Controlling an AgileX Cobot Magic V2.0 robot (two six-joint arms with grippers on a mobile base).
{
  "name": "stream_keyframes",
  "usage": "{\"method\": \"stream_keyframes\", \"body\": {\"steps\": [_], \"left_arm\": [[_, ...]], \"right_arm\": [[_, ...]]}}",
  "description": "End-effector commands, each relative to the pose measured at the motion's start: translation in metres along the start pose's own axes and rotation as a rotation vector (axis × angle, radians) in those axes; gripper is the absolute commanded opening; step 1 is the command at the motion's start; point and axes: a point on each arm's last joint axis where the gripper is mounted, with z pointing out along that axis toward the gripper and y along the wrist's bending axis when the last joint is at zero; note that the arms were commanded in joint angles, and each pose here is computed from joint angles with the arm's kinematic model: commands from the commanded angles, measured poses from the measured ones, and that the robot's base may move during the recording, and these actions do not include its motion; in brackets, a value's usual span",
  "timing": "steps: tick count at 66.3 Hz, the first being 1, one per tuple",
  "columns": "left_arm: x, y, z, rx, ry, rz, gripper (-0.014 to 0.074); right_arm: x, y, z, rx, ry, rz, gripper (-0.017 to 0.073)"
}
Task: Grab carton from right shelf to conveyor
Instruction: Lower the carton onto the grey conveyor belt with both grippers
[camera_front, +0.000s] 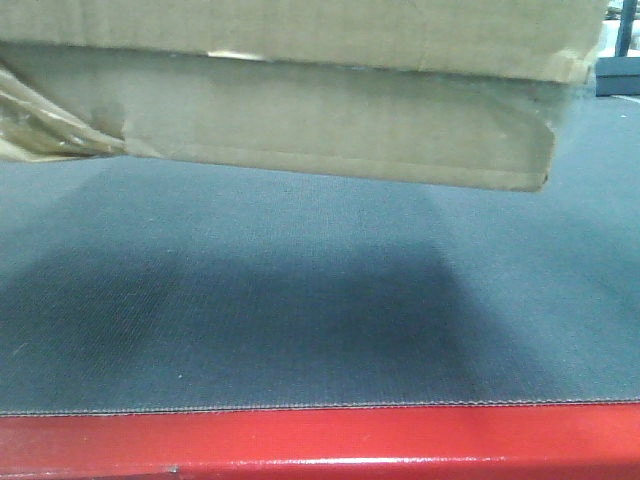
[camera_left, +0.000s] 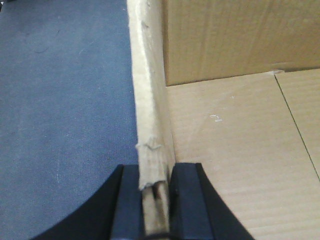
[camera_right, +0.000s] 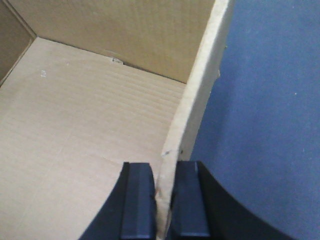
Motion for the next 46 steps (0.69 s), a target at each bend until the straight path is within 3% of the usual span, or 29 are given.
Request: {"method": "stream_keyframes", "body": {"steps": [1,13,22,34,46], "left_arm": [[-0.002,0.014,-0.006,-0.112,-0.028,0.037,-0.0009],[-0.002,-0.002,0.000,0.043,-0.016,-0.047,-0.0009],[-0.007,-0.020,0.016,0.157,-0.031,-0.082,-0.0009],[-0.007,-0.040,0.054,0.195,-0.031,-0.110,-0.0009],[-0.001,-0.055,0.097,0.182,0.009,-0.128,-0.0009]], "right_arm": [[-0.004,-0.005,-0.009,0.047,-0.064,-0.049,-0.0070],[-0.006,-0.005,-0.008,0.040,-0.067,-0.045,-0.0070],[-0.017,-0.005,-0.001,0.053,-0.078,-0.050,-0.0070],[-0.030,-0.008,0.040,0.079,-0.047,-0.062,-0.0070],[-0.030,-0.013,0.096,0.097,0.007,-0.069,-0.0070]]}}
